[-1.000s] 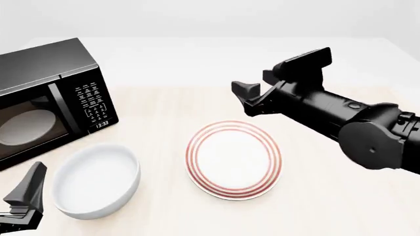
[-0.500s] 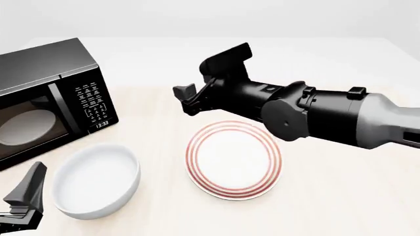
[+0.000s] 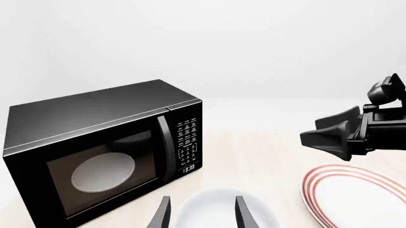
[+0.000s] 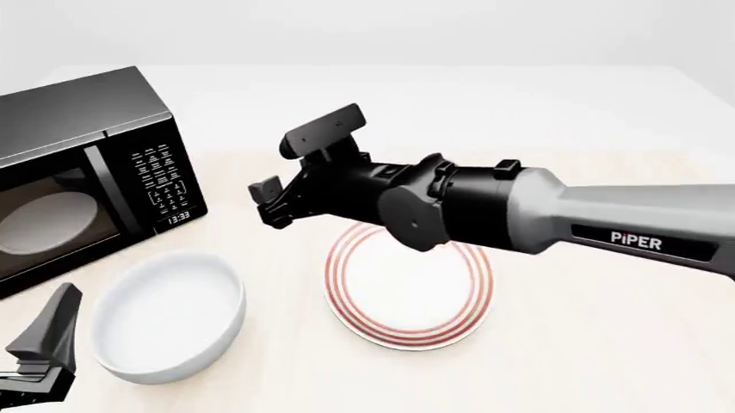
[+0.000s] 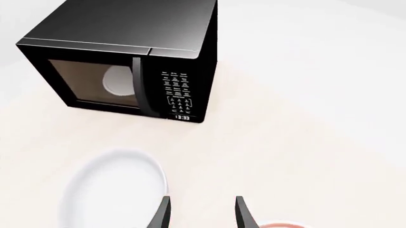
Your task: Put the white bowl to the right of the plate.
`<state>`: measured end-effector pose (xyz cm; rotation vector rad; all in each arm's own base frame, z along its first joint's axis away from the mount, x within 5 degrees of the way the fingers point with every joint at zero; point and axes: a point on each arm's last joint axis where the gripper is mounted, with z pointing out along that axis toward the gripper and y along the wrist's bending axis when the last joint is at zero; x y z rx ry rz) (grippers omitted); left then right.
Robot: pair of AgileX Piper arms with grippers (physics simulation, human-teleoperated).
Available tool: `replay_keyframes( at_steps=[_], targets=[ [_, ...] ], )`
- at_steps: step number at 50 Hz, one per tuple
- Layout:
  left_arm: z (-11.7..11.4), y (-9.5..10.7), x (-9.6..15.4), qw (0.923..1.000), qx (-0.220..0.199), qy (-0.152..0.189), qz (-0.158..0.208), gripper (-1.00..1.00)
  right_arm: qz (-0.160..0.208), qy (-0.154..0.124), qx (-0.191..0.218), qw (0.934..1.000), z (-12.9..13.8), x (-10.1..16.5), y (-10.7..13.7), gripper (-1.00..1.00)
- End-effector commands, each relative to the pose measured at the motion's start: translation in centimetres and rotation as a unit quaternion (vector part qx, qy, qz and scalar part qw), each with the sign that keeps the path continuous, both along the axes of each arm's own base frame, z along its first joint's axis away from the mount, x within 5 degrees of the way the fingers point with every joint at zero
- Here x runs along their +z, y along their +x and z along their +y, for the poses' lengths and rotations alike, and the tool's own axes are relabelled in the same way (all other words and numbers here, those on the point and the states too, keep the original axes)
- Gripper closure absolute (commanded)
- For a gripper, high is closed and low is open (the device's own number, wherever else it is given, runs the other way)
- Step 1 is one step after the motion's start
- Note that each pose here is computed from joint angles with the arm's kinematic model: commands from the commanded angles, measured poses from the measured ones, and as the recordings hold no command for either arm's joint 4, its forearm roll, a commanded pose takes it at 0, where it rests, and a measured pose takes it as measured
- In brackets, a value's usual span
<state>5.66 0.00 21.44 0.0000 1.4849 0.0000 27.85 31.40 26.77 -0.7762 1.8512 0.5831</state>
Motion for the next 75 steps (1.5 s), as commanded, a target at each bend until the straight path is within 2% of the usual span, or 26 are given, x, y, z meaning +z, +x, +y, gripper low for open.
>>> replay_keyframes(
  at_steps=[1, 14, 16, 29, 30, 33, 48, 57, 67, 75],
  targets=[
    [0.0, 0.0, 0.0, 1.0, 0.0, 0.0, 0.0, -1.0, 0.019, -0.011, 0.012, 0.9997, 2.0, -1.5, 0.0, -1.0],
    [0.0, 0.0, 0.0, 1.0, 0.0, 0.0, 0.0, -1.0, 0.04, -0.017, 0.022, 0.9988, 3.7, -3.5, -0.4, -1.0],
    [0.0, 0.0, 0.0, 1.0, 0.0, 0.0, 0.0, -1.0, 0.055, -0.014, 0.022, 0.9981, 4.4, -4.3, -0.6, -1.0],
    [0.0, 0.0, 0.0, 1.0, 0.0, 0.0, 0.0, -1.0, 0.072, -0.024, 0.03, 0.9967, 6.0, -6.2, -0.8, -1.0],
    [0.0, 0.0, 0.0, 1.0, 0.0, 0.0, 0.0, -1.0, 0.075, -0.033, 0.028, 0.9962, 6.0, -6.6, -0.4, -1.0],
    [0.0, 0.0, 0.0, 1.0, 0.0, 0.0, 0.0, -1.0, 0.081, -0.036, 0.031, 0.9956, 6.5, -7.1, -0.6, -1.0],
    [0.0, 0.0, 0.0, 1.0, 0.0, 0.0, 0.0, -1.0, 0.101, -0.048, 0.016, 0.9935, 6.3, -8.8, 0.3, -1.0],
    [0.0, 0.0, 0.0, 1.0, 0.0, 0.0, 0.0, -1.0, 0.14, -0.036, 0.006, 0.9895, 7.0, -9.6, -0.6, -1.0],
    [0.0, 0.0, 0.0, 1.0, 0.0, 0.0, 0.0, -1.0, 0.145, -0.051, 0.009, 0.988, 7.4, -10.6, -0.7, -1.0],
    [0.0, 0.0, 0.0, 1.0, 0.0, 0.0, 0.0, -1.0, 0.153, -0.053, 0.009, 0.9869, 7.6, -11.1, -0.9, -1.0]
  ],
)
